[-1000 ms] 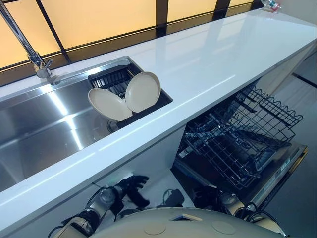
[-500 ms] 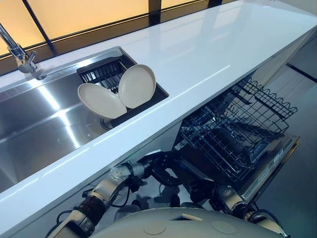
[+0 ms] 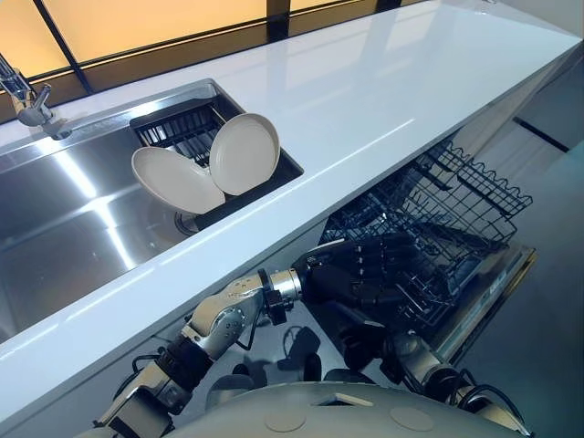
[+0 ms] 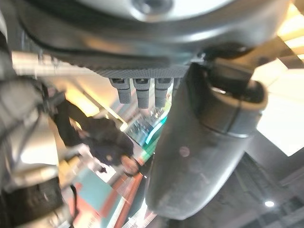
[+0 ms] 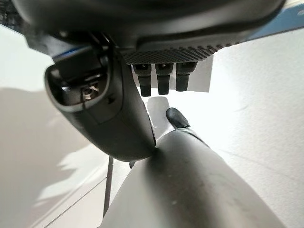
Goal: Pick up plates and place into dishwasher.
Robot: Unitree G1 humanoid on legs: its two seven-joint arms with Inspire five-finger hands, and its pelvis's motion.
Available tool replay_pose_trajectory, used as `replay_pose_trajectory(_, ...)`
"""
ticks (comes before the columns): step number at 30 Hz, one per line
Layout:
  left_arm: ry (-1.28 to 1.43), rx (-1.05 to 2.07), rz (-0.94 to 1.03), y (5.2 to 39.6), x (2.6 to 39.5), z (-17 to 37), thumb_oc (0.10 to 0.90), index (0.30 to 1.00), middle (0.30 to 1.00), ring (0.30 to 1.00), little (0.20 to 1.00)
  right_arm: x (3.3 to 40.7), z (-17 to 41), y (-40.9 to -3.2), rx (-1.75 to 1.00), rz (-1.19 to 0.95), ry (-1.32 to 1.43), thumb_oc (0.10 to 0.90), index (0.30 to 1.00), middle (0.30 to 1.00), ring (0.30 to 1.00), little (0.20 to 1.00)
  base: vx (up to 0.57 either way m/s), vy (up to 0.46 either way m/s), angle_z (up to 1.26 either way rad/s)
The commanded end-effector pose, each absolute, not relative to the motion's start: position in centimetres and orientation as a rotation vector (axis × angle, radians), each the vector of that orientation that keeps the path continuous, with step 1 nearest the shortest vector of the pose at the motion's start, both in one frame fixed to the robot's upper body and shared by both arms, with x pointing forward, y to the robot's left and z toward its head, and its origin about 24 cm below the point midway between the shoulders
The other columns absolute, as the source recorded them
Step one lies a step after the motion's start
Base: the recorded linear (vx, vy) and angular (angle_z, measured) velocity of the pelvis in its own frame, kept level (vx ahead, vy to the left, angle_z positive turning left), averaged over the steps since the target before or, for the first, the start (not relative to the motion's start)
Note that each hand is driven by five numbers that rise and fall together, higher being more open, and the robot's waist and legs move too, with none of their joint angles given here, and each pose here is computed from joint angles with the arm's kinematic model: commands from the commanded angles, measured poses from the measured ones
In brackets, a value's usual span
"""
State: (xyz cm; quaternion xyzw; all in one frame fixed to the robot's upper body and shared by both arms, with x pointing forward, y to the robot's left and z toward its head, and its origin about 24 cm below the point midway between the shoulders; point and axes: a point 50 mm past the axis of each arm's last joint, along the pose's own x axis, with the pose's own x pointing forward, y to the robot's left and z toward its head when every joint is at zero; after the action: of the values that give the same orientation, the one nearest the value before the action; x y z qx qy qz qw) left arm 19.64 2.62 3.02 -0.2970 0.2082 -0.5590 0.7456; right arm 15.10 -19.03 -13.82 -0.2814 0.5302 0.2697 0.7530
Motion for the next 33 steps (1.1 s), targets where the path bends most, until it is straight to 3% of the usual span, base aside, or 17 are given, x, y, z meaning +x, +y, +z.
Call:
replay_pose_trajectory(1,0.09,-0.922,-1.43,-0.8,19.8,11.0,0.8,0.9,0.9,0.9,0.9,16.0,-13.5,-19.3,-0.671,0.624,1.169,0.8,0.9,0.9,0.9,0.9,-0.04,-0.011,0.04)
replay_pose_trajectory(7,-0.407,-0.554,-1.212,1.6,21.5,15.1,0.8,0.9,0.9,0.9,0.9,16.1,-13.6,-19.0,-0.649,0.591,1.175,0.8,0.9,0.9,0.9,0.9,-0.02,0.005,0.1)
replay_pose_trajectory(11,-0.744,-0.063,-0.762,7.1,23.8,19.1,0.8,0.9,0.9,0.9,0.9,14.5,-14.2,-20.1,-0.612,0.538,1.214,0.8,0.9,0.9,0.9,0.9,0.01,0.058,0.02)
replay_pose_trajectory(12,-0.769,0.062,-0.601,10.2,24.7,20.4,0.8,0.9,0.9,0.9,0.9,13.0,-14.8,-20.8,-0.595,0.511,1.244,0.8,0.9,0.9,0.9,0.9,0.04,0.082,0.01)
replay_pose_trajectory(18,-0.863,0.508,-0.149,18.2,25.3,23.3,0.8,0.9,0.9,0.9,0.9,9.0,-16.1,-22.5,-0.578,0.449,1.313,0.8,0.9,0.9,0.9,0.9,0.06,0.1,0.12)
replay_pose_trajectory(24,-0.87,1.044,0.211,24.6,25.4,26.2,0.8,0.9,0.9,0.9,0.9,8.7,-16.0,-23.1,-0.601,0.45,1.326,0.8,0.9,0.9,0.9,0.9,0.07,0.116,0.22)
replay_pose_trajectory(28,-0.861,1.335,0.315,27.1,25.8,27.4,0.8,0.9,0.9,0.9,0.9,9.3,-15.8,-23.2,-0.619,0.464,1.319,0.8,0.9,0.9,0.9,0.9,0.05,0.105,0.01)
replay_pose_trajectory(33,-0.812,1.641,0.252,27.9,26.6,28.3,0.8,0.9,0.9,0.9,0.9,9.7,-15.6,-23.8,-0.635,0.456,1.333,0.8,0.9,0.9,0.9,0.9,0.06,0.089,0.0)
